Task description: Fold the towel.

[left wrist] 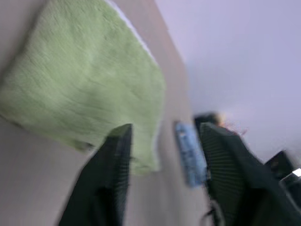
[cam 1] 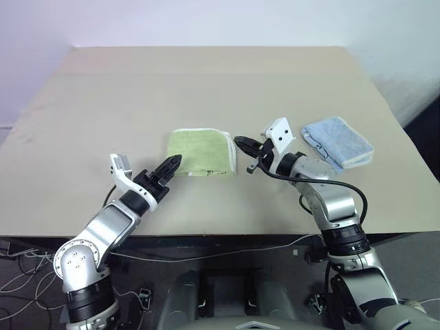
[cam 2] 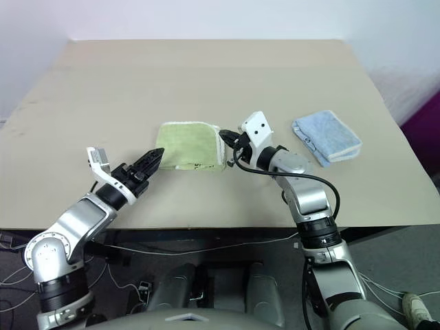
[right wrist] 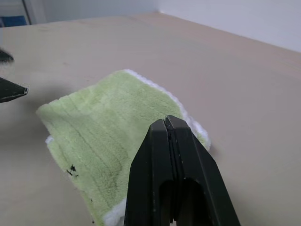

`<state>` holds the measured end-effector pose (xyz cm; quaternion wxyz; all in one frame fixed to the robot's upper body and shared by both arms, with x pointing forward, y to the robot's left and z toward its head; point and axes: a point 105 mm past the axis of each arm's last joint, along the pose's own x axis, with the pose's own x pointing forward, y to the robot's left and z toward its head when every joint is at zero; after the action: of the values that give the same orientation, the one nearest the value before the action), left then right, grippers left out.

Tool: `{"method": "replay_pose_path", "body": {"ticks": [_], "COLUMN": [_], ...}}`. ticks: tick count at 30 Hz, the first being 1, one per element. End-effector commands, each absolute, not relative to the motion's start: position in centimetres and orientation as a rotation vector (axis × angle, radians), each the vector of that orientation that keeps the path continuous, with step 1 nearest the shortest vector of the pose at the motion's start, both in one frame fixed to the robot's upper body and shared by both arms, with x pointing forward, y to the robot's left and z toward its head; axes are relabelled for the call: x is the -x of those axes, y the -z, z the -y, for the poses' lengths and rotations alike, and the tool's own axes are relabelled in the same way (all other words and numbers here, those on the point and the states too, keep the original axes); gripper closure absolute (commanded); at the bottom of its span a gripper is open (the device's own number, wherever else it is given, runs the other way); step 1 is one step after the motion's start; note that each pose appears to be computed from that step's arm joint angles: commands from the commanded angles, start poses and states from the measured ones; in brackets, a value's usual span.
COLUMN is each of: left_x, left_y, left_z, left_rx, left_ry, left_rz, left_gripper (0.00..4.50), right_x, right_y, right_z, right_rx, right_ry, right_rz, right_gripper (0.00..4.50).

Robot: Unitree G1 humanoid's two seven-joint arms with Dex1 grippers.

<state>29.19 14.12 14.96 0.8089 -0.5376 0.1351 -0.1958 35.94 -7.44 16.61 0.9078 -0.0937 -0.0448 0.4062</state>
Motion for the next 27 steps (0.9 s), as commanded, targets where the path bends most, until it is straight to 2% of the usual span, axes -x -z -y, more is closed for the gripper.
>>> {"method": "replay_pose_path", "body": {"ticks": [1, 3, 4, 7, 13, 19, 22, 27], "left_x": [-29.4, -30.0, -30.1, -30.0, -30.3, -33.4, -35.1, -35.9], "left_y": [-15.3, -13.8, -12.9, -10.9, -10.3, -10.8, -11.9, -12.8], "left_z": [-13.0, -12.1, -11.7, -11.0, -11.3, -11.6, -11.7, -11.3], "left_rx": [1.233, 1.267, 1.277, 1.290, 1.301, 1.342, 1.346, 1.340], "left_ry": [0.384, 0.330, 0.296, 0.225, 0.181, 0.148, 0.158, 0.196], "left_rz": [-0.332, -0.411, -0.455, -0.565, -0.606, -0.539, -0.477, -0.446], "left_gripper": [0.79, 0.07, 0.03, 0.03, 0.03, 0.03, 0.63, 2.38], "right_x": [-36.0, -36.0, -36.0, -35.8, -35.9, -35.8, -35.8, -35.9], "right_y": [-18.6, -18.7, -18.8, -19.0, -19.0, -18.8, -18.9, -19.2], "right_z": [7.1, 6.8, 6.7, 6.9, 7.5, 7.5, 7.6, 7.8], "right_rx": [0.204, 0.202, 0.201, 0.201, 0.208, 0.204, 0.203, 0.206], "right_ry": [-0.855, -0.862, -0.864, -0.861, -0.838, -0.832, -0.827, -0.813], "right_rz": [0.161, 0.166, 0.169, 0.175, 0.172, 0.171, 0.174, 0.183], "right_gripper": [4.50, 4.50, 4.50, 4.50, 4.50, 4.50, 4.50, 4.50]}}
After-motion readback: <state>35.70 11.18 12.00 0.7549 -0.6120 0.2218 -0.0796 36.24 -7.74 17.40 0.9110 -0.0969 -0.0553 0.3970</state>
